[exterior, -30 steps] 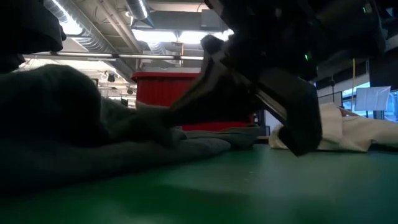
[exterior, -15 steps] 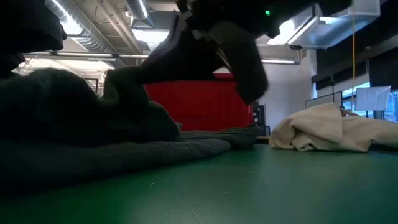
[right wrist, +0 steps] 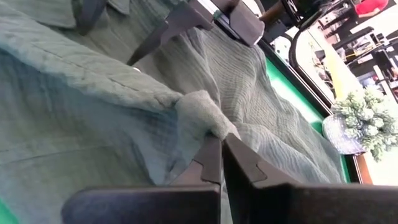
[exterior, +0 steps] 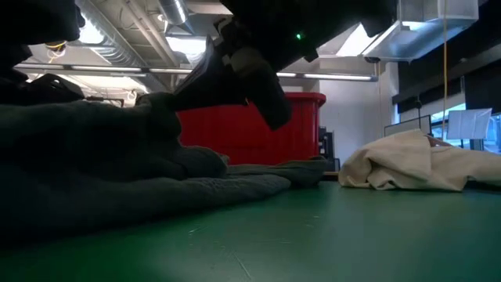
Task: Fold Laundry from Bin
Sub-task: Fold the dark green polo
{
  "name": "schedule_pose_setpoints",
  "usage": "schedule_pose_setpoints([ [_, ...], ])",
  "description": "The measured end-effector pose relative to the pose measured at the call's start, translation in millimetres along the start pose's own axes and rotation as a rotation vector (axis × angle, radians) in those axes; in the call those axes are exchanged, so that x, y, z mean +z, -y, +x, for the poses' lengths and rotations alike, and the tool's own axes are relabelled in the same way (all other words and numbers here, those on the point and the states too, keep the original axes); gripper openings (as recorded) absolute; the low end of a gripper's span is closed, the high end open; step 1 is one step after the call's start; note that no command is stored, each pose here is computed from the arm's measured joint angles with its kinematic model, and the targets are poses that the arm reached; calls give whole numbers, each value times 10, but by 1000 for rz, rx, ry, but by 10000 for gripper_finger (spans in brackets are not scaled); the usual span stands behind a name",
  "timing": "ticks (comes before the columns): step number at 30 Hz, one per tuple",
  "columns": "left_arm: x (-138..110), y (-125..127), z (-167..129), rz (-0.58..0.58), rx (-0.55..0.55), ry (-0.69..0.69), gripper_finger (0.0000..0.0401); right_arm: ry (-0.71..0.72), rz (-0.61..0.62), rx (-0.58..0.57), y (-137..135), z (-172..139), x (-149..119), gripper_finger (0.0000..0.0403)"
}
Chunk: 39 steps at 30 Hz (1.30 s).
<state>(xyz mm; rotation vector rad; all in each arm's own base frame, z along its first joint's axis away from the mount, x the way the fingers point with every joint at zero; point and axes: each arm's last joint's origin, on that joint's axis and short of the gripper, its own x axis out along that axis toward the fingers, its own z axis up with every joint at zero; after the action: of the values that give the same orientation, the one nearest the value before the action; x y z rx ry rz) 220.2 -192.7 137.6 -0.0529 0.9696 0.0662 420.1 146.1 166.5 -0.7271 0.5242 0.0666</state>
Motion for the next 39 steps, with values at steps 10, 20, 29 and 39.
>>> schedule_pose_setpoints([
  [10,42,-36,-117,-11,-6,13,190,38,22,7,24,8,22,1],
  [20,124,-128,-365,-22,17,80,190,104,34,39,33,5,66,1],
  [29,160,-139,-424,-36,14,115,190,136,109,65,213,93,-17,1],
  [39,175,-126,-426,-12,4,130,190,174,209,134,495,233,-204,1],
])
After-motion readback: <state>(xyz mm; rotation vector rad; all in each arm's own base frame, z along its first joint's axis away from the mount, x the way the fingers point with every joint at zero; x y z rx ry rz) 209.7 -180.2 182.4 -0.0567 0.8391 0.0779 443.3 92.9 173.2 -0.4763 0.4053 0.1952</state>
